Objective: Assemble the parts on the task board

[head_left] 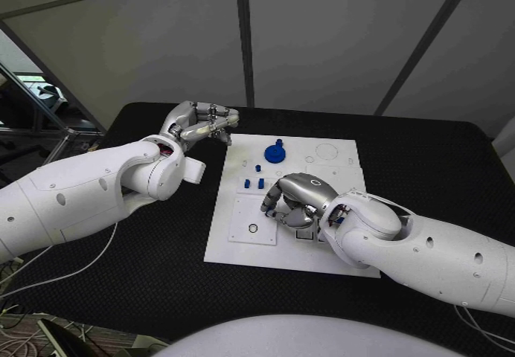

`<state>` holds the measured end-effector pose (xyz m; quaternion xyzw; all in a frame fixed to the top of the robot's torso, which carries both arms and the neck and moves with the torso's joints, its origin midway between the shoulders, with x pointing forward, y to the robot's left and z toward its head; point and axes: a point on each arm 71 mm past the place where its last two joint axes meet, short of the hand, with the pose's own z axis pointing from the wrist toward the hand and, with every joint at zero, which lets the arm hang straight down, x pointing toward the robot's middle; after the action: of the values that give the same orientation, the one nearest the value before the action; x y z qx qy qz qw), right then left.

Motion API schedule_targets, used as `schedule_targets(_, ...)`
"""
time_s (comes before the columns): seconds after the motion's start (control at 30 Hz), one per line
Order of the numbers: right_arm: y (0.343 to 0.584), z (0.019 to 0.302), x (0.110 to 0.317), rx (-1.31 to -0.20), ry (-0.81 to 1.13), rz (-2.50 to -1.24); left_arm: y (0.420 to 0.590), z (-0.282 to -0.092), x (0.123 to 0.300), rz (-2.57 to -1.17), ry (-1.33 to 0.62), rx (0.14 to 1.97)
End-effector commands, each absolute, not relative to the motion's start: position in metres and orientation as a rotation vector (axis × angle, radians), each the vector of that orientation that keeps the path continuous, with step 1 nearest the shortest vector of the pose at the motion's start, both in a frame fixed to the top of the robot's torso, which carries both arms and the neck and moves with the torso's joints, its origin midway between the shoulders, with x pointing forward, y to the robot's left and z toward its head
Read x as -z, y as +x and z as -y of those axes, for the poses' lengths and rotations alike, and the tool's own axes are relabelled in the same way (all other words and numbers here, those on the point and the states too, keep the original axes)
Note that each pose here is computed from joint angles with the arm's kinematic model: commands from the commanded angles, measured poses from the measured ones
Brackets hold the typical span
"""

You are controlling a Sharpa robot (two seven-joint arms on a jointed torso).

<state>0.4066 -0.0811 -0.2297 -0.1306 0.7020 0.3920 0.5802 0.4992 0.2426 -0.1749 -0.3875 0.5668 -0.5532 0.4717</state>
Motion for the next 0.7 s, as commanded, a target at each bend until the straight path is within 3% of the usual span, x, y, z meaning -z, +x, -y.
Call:
schedule_targets(0.03,0.4071,0.081,0.2298,-0.902,-0.32,-1.642,0.4994,-0.2412,0.1738,-1.392,-0.945,1.368)
schedule_targets(0.7,0.4087,0.0785,0.2328,-0.872,-0.348,-1.653,0.4995,-0.2405,0.1739,-1.393,-0.945,1.37)
